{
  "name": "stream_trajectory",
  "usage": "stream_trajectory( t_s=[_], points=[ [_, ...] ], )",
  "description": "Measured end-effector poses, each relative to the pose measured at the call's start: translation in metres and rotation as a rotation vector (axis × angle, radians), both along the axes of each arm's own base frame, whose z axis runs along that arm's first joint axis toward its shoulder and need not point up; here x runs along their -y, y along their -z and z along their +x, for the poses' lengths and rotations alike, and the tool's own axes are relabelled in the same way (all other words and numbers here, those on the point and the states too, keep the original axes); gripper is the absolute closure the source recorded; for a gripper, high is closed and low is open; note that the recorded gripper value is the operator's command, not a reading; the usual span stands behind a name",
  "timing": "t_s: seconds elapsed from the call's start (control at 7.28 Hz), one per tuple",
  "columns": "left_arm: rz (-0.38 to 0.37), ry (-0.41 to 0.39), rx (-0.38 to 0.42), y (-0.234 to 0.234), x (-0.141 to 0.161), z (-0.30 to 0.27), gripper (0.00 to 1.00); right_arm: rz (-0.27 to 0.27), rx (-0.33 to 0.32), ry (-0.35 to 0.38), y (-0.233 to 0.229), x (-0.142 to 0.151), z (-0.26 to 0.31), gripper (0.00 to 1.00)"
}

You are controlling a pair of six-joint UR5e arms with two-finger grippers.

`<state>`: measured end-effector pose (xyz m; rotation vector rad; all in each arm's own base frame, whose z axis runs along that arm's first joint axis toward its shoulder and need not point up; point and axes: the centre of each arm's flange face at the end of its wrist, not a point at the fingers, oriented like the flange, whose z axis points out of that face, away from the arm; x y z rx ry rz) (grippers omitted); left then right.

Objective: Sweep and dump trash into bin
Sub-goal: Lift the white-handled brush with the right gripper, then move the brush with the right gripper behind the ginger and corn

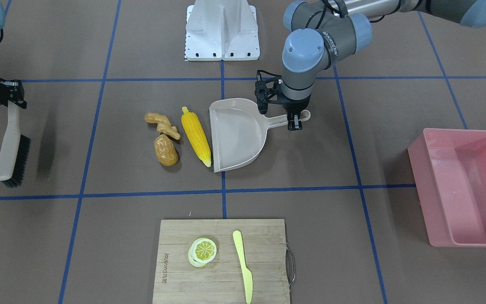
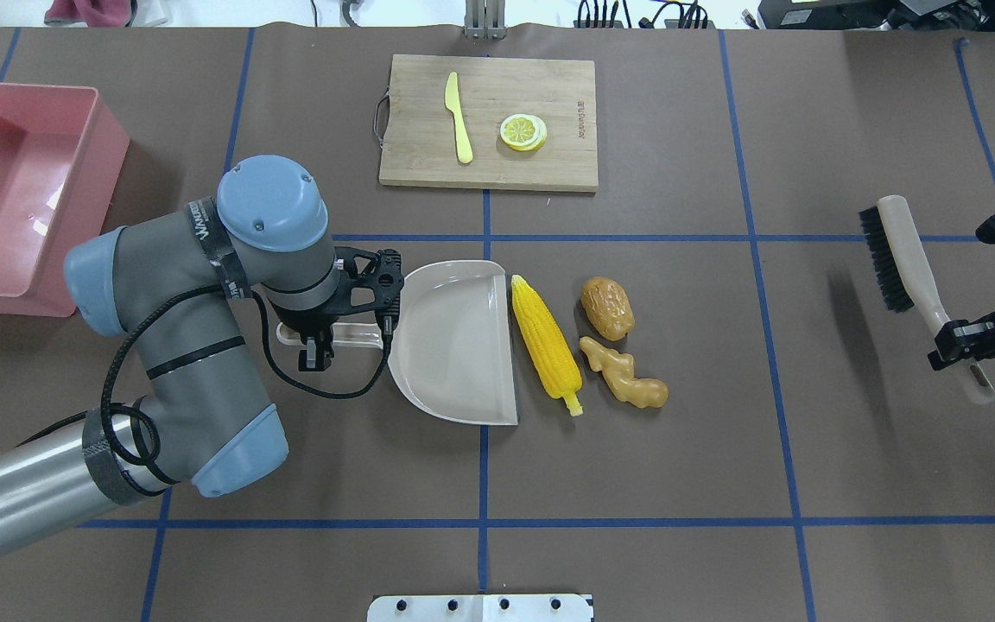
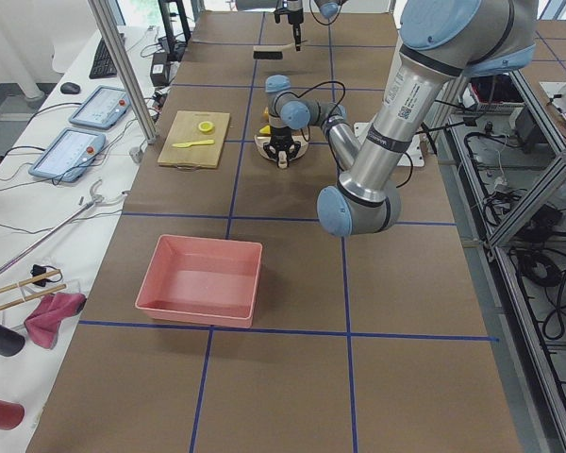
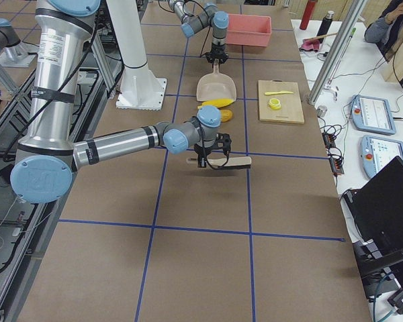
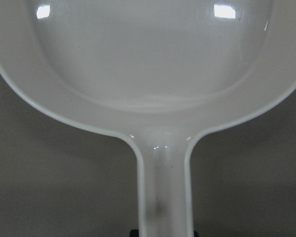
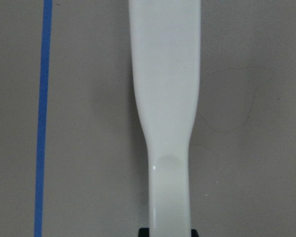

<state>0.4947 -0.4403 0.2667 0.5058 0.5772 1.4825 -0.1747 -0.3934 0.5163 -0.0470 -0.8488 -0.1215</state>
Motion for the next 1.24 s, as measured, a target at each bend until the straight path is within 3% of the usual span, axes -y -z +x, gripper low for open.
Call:
stream_trajectory(
  t_s=[0.41, 0.96, 1.24],
  points=[
    [0.002, 0.004, 0.001, -0.001, 0.000, -0.001, 1.00, 0.013, 0.049, 0.038, 0.032, -0.015, -0.015, 1.00],
    [0.007, 0.008, -0.002, -0.001, 0.001, -0.004, 1.00, -0.068, 0.069, 0.007, 0.092, -0.043, -0.087, 1.00],
    [0.005, 0.007, 0.001, -0.002, 0.001, -0.003, 1.00, -0.077, 0.059, 0.012, 0.108, -0.058, -0.126, 1.00]
  ],
)
